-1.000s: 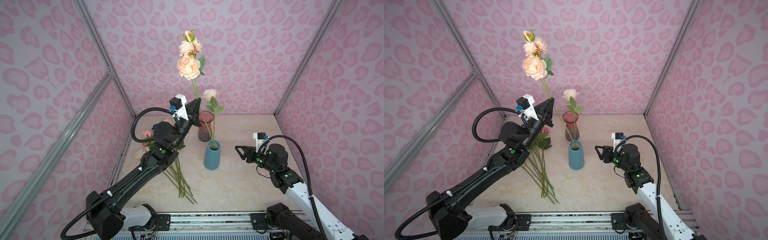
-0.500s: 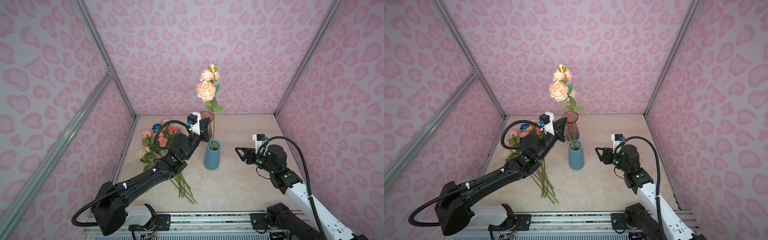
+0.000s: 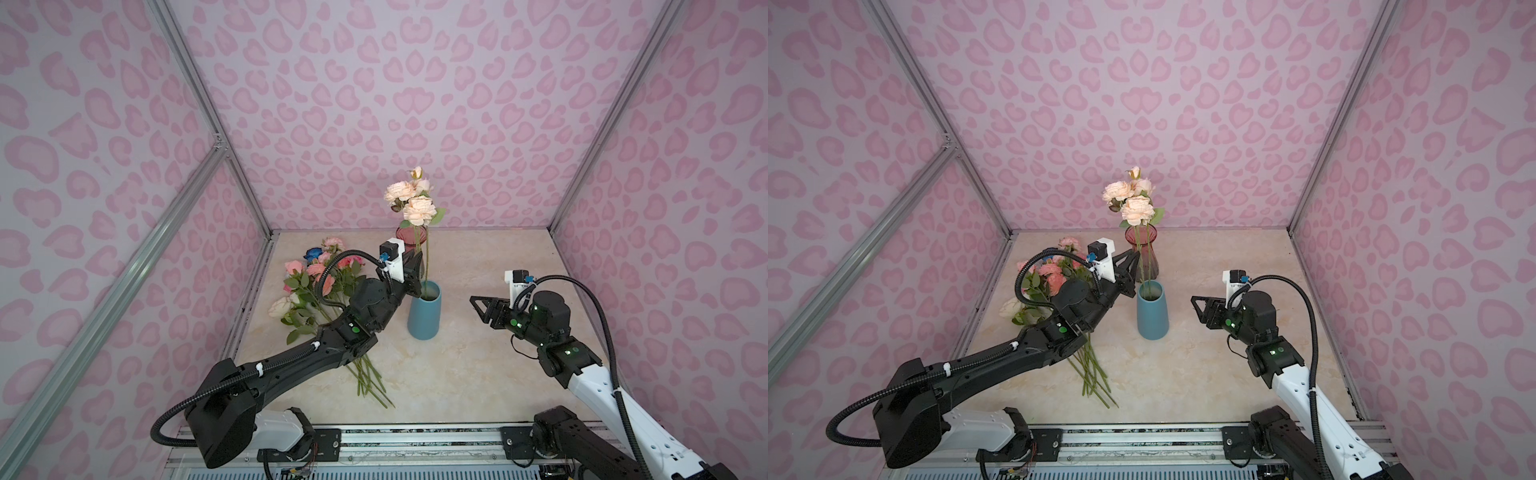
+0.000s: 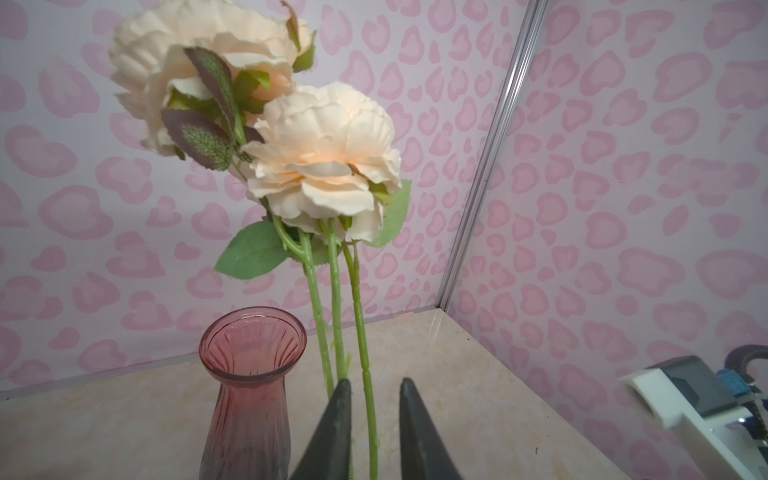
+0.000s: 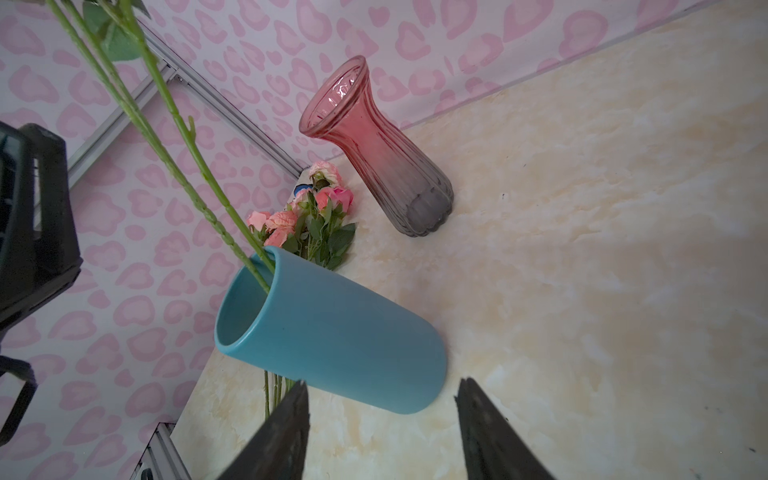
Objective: Arrange the flowers into the vase
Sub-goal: 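Lower the peach multi-bloom stem into the teal cup and release it, then return the left gripper to the rose pile and grasp a pink rose stem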
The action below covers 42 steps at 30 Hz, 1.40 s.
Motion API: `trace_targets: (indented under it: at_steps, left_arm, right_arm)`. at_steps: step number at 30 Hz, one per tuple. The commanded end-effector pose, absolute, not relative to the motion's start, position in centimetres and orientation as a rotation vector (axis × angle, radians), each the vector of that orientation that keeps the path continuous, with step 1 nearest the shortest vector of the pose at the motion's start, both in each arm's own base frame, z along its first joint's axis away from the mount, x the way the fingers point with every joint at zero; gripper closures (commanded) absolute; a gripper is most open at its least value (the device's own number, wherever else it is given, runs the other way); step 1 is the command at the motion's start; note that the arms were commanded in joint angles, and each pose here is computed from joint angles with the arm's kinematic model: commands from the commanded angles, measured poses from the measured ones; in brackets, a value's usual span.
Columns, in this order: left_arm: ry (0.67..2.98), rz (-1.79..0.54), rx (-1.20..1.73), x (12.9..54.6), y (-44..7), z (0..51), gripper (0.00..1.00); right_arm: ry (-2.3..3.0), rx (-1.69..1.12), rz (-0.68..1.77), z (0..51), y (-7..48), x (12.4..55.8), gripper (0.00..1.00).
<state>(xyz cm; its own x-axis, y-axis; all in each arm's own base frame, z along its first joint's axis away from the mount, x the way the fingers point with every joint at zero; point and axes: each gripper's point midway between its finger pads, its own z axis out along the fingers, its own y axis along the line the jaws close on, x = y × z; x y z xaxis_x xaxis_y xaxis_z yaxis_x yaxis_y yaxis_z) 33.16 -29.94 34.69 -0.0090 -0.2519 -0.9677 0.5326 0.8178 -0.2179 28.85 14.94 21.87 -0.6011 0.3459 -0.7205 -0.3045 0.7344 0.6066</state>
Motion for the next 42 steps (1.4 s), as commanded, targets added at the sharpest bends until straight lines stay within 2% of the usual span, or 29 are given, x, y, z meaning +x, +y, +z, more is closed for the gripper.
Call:
trace_targets:
  at_steps: [1,11,16,18,20,23,26,33,42]
  left_arm:
    - [1.437,-0.641,0.221,32.7,-29.5,35.4,0.76]
    - [1.427,-0.642,0.250,30.4,-28.1,36.5,0.74]
    - [1.506,-0.511,0.165,29.6,-23.7,35.7,0.68]
    - [1.585,-0.385,0.072,29.9,-20.7,33.9,0.66]
    - [1.695,-0.235,-0.064,30.2,-16.8,30.7,0.55]
    - [1.902,-0.134,-0.247,30.1,-12.2,24.7,0.54]
    - [2.091,-0.149,-0.418,29.9,-9.0,18.7,0.55]
    - [2.264,-0.130,-0.671,30.9,-5.5,12.1,0.56]
    - [2.378,-0.022,-0.758,34.6,-3.7,8.1,0.63]
  right_arm:
    - [1.998,0.031,0.909,22.4,15.0,29.0,0.42]
    - [1.985,0.030,0.899,23.0,14.8,28.9,0.42]
    - [1.989,0.018,0.899,23.2,14.9,28.8,0.42]
    - [1.996,0.002,0.911,23.3,15.3,28.6,0.42]
    - [2.013,-0.043,0.928,23.4,16.0,28.0,0.43]
    - [1.980,-0.107,0.950,24.7,17.5,26.5,0.45]
    - [1.936,-0.185,0.888,25.9,18.9,25.5,0.43]
    - [2.021,-0.218,0.877,23.6,20.8,26.4,0.46]
    - [2.049,-0.201,0.855,22.1,20.6,26.6,0.47]
